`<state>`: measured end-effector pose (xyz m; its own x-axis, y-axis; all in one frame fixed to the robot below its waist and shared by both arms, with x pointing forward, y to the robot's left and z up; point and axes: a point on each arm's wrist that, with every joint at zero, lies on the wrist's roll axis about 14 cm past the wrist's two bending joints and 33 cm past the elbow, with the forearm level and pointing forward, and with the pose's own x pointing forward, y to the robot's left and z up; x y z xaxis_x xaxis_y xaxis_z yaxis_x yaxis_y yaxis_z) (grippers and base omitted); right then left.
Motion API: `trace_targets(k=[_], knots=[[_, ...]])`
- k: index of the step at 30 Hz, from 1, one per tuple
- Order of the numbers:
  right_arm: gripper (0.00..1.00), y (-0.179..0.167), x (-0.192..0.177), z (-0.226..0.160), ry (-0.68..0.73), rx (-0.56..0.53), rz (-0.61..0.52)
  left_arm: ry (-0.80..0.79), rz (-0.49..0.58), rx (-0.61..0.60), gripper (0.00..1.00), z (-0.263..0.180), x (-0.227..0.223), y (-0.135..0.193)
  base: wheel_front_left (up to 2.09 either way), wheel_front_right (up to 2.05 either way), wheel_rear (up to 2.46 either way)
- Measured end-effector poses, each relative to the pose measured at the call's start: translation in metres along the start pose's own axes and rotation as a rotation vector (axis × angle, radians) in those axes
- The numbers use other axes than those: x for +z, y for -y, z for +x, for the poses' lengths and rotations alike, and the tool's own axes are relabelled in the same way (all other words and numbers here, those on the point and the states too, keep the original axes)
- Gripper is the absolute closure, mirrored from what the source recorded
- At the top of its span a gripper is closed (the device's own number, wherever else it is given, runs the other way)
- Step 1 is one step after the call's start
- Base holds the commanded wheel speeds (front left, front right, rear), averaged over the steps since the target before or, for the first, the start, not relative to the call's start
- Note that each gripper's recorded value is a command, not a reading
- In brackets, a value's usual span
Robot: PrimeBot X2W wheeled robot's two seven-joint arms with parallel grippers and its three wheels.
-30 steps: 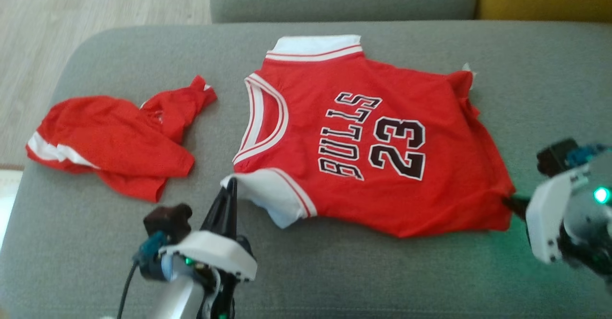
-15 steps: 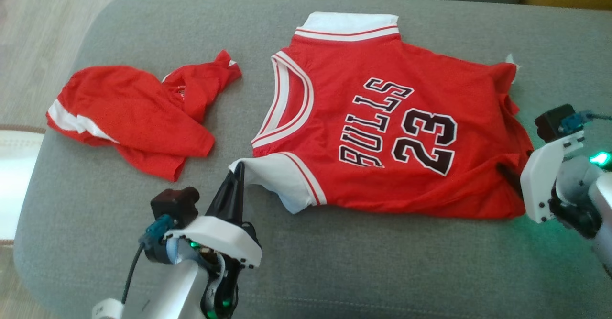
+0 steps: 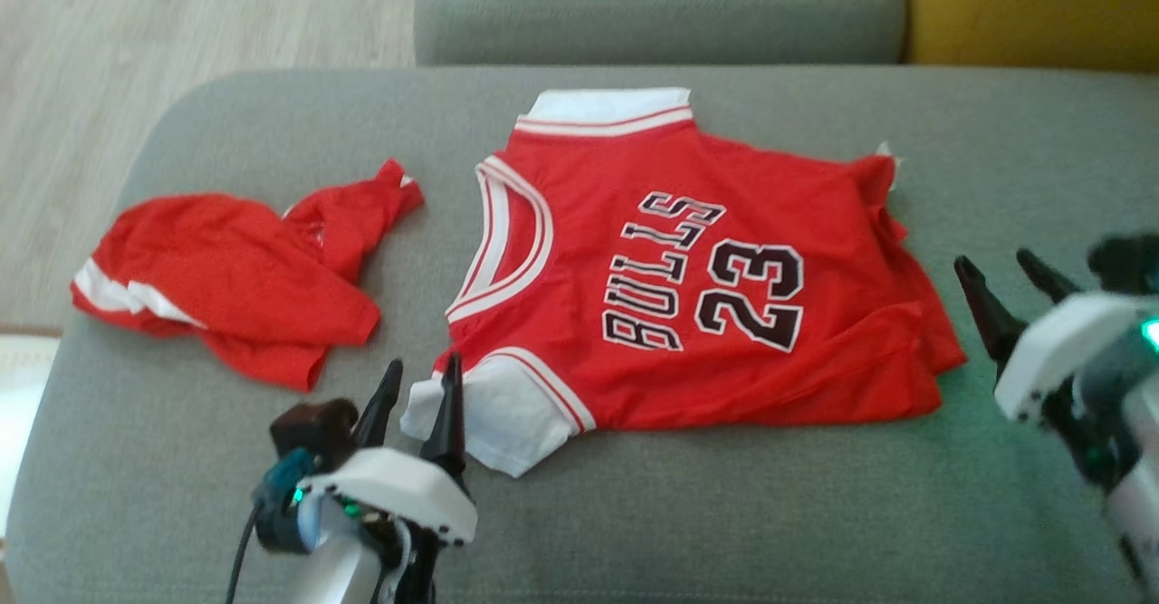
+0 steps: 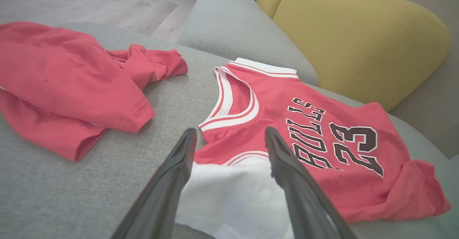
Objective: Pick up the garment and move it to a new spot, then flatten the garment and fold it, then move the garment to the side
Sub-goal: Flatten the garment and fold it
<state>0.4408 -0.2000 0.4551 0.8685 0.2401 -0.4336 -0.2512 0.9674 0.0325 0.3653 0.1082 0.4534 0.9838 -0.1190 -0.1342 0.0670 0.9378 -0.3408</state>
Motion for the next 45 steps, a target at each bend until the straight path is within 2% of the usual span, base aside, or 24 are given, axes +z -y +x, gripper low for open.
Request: trace_targets(k=[6,13,21,29,37,45], knots=[[0.00,-0.004,-0.005,-0.035,0.208,-0.050,0.170,0.059,-0.035,0.016,0.00,-0.016,0.013,-0.001,0.00,0.00,0.00],[0.00,-0.021,-0.037,-0.062,0.250,-0.105,0.256,0.045,-0.064,0.024,0.00,-0.028,0.005,0.000,0.00,0.00,0.00],[0.00,-0.033,-0.038,-0.058,0.191,-0.093,0.213,0.018,-0.063,0.004,0.00,-0.026,-0.003,0.007,0.00,0.00,0.00],[0.00,-0.036,-0.048,-0.028,0.043,-0.097,0.072,-0.007,-0.071,0.021,0.00,-0.023,-0.010,0.002,0.00,0.00,0.00],[0.00,-0.040,-0.056,0.001,-0.034,-0.095,0.043,-0.030,-0.070,0.051,0.00,-0.022,-0.017,-0.007,0.00,0.00,0.00],[0.00,-0.037,-0.069,0.009,-0.084,-0.103,0.040,-0.029,-0.070,0.059,0.00,-0.017,-0.015,-0.011,0.00,0.00,0.00]])
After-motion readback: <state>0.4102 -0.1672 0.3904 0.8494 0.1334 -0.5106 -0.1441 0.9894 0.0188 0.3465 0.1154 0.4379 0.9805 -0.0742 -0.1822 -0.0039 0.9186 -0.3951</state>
